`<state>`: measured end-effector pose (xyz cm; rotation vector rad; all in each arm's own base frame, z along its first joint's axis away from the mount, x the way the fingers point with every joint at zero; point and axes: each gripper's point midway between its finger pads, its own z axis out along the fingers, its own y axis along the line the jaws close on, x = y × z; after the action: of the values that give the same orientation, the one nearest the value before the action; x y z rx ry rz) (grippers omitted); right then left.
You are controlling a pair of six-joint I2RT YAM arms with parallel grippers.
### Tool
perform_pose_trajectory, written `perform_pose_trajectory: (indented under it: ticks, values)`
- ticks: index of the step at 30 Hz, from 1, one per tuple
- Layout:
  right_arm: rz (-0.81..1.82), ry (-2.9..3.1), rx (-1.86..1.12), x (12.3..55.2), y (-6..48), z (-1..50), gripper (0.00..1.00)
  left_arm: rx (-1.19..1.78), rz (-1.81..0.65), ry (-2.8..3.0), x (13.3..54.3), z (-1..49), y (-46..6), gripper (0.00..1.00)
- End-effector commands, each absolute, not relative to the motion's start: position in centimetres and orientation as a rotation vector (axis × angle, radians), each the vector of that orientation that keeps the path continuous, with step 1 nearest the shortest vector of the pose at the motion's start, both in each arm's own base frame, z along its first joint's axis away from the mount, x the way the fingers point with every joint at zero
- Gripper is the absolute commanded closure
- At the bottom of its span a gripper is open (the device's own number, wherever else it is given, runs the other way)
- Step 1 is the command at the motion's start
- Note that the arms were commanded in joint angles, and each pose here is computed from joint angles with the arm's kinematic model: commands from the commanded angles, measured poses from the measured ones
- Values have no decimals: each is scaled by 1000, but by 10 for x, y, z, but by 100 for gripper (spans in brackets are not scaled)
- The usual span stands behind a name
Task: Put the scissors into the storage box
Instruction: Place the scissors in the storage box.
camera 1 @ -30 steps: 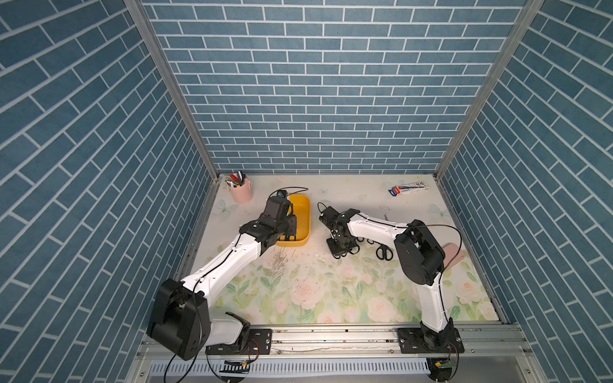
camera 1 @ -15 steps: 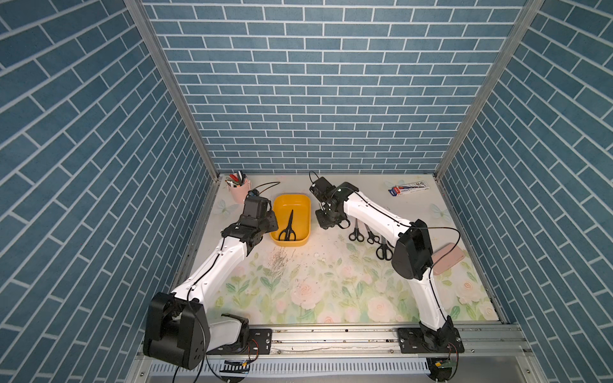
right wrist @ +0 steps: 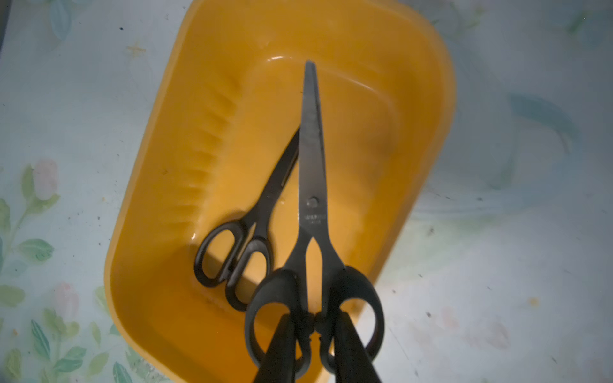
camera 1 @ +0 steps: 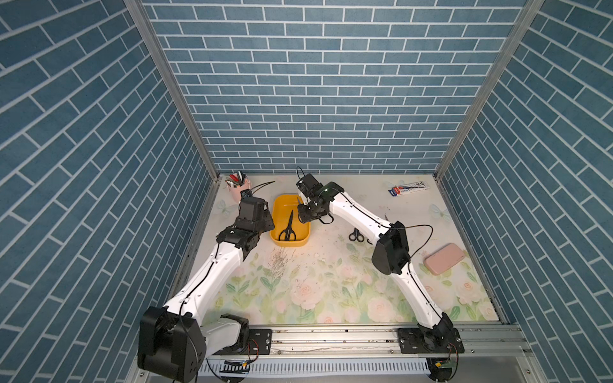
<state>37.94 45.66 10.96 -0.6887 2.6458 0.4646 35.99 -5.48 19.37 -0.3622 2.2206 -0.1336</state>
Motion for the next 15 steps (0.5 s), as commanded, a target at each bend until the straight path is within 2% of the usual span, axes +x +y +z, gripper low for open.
perform_pose_trajectory:
  ticks: [1, 7, 8, 10, 13, 15]
  values:
    - [611, 2609, -686, 381, 488, 101, 100, -377, -130, 2248, 357, 185, -52, 56]
    - [654, 2650, -645, 380, 499, 69, 100, -379, -128, 2254, 355, 184, -52, 55]
    - [665, 2648, -638, 381, 501, 68, 97, -377, -126, 2256, 355, 183, -52, 55]
    - [687, 2630, -623, 382, 505, 74, 70, -379, -119, 2253, 355, 185, -51, 55]
    - [706, 2567, -613, 389, 506, 102, 50, -374, -114, 2251, 356, 189, -51, 55]
    - [711, 2513, -613, 391, 505, 129, 44, -367, -116, 2244, 358, 192, -52, 55]
